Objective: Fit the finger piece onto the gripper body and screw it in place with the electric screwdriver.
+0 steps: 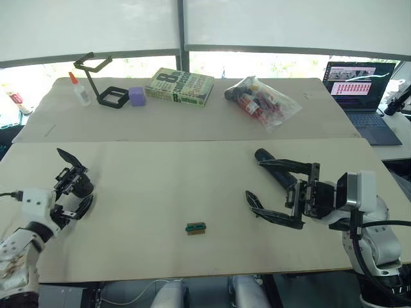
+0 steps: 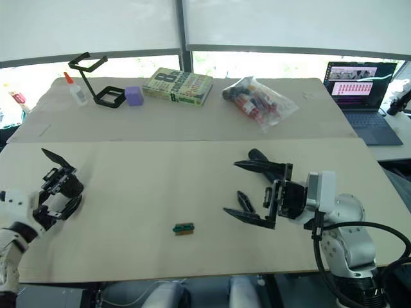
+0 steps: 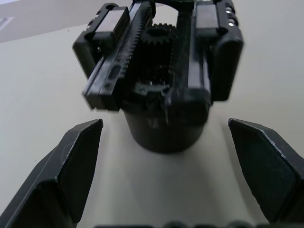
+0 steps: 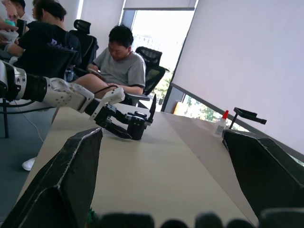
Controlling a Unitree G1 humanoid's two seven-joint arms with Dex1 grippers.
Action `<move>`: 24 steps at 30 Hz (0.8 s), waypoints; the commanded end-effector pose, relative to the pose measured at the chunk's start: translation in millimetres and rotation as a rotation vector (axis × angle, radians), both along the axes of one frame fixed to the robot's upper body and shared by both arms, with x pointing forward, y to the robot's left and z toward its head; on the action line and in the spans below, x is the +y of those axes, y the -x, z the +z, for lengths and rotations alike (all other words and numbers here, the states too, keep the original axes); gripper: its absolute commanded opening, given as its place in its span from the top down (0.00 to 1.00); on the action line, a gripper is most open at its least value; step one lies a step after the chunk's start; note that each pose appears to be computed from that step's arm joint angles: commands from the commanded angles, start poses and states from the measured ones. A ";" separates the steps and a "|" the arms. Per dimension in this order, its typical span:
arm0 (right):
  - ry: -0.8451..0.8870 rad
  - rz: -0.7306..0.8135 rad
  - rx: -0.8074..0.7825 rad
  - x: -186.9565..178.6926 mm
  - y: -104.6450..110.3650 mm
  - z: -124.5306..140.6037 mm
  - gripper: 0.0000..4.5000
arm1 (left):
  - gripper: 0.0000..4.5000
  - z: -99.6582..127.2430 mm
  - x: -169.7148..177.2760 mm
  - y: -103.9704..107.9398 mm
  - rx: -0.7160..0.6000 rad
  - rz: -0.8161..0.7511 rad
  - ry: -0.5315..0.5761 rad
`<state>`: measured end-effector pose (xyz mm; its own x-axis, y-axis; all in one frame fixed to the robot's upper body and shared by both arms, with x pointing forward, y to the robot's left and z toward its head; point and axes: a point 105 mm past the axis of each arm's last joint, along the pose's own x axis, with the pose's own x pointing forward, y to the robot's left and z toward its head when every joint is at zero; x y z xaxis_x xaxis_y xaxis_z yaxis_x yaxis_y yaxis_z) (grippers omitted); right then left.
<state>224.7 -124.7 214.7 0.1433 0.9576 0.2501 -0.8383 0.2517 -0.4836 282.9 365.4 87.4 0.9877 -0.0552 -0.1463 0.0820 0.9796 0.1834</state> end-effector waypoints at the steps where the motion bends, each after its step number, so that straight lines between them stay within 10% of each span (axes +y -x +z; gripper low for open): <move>1: -0.002 -0.019 -0.020 -3.0 0.7 0.5 0.01 | 0.00 5.7 -6.2 -17.3 -0.030 -0.015 0.013; 5: 0.000 -0.030 -0.023 -4.4 0.5 0.4 0.01 | 0.00 -8.4 -13.3 -21.5 0.054 -0.061 0.014; 10: 0.010 -0.044 -0.024 -7.6 0.8 0.1 0.00 | 0.47 -12.5 -20.7 -17.8 0.056 -0.088 0.042; 24: 0.064 -0.023 0.051 -21.4 12.6 -4.4 0.00 | 0.47 52.0 -210.9 -41.9 -0.186 -0.564 0.049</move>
